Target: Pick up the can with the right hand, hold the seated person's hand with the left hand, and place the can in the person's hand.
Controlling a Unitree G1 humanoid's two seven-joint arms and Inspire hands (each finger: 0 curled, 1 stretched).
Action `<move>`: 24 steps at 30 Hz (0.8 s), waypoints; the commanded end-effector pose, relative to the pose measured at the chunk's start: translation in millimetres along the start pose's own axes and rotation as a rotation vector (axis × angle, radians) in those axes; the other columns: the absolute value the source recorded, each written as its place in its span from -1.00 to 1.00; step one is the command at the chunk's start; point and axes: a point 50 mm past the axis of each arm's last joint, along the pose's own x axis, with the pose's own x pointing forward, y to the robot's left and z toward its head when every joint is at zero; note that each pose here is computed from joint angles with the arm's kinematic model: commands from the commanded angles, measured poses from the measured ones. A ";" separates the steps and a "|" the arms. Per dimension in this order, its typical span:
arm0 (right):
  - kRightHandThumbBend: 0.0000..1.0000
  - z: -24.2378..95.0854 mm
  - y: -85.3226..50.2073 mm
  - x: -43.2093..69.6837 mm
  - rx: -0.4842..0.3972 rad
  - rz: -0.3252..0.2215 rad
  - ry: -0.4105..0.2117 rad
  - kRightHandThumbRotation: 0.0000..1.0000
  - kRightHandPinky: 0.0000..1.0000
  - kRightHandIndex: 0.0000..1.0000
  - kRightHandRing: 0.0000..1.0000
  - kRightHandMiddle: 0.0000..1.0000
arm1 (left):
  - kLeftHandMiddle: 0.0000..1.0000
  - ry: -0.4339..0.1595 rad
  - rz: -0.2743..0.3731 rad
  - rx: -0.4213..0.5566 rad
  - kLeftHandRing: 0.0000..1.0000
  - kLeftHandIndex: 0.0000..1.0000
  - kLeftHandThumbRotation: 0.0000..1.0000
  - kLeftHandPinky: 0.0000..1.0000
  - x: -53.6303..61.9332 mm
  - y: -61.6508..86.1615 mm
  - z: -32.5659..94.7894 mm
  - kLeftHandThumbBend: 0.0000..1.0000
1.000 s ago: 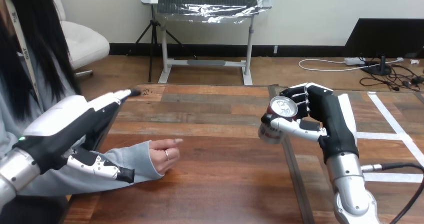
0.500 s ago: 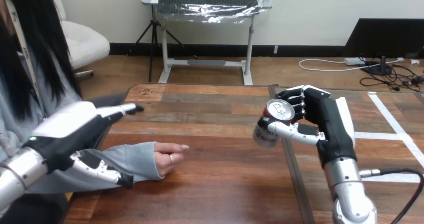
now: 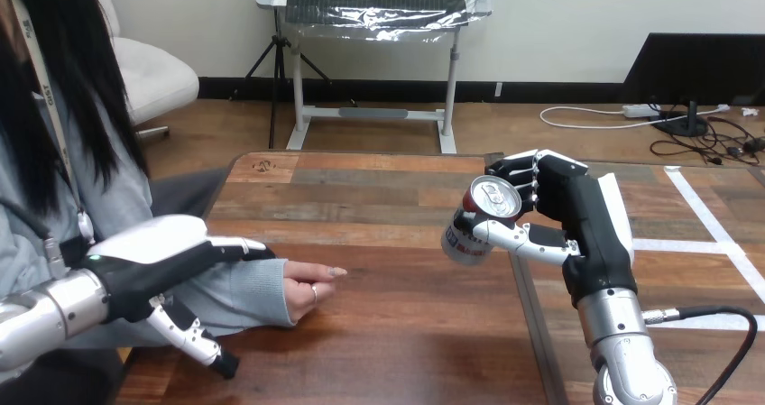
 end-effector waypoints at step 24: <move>0.55 42.5 -4.0 -2.3 0.073 0.029 -0.182 -1.00 -0.26 -0.03 -0.14 -0.03 | 0.56 -0.066 -0.110 0.012 0.57 0.57 -0.72 0.45 25.2 26.1 21.0 1.00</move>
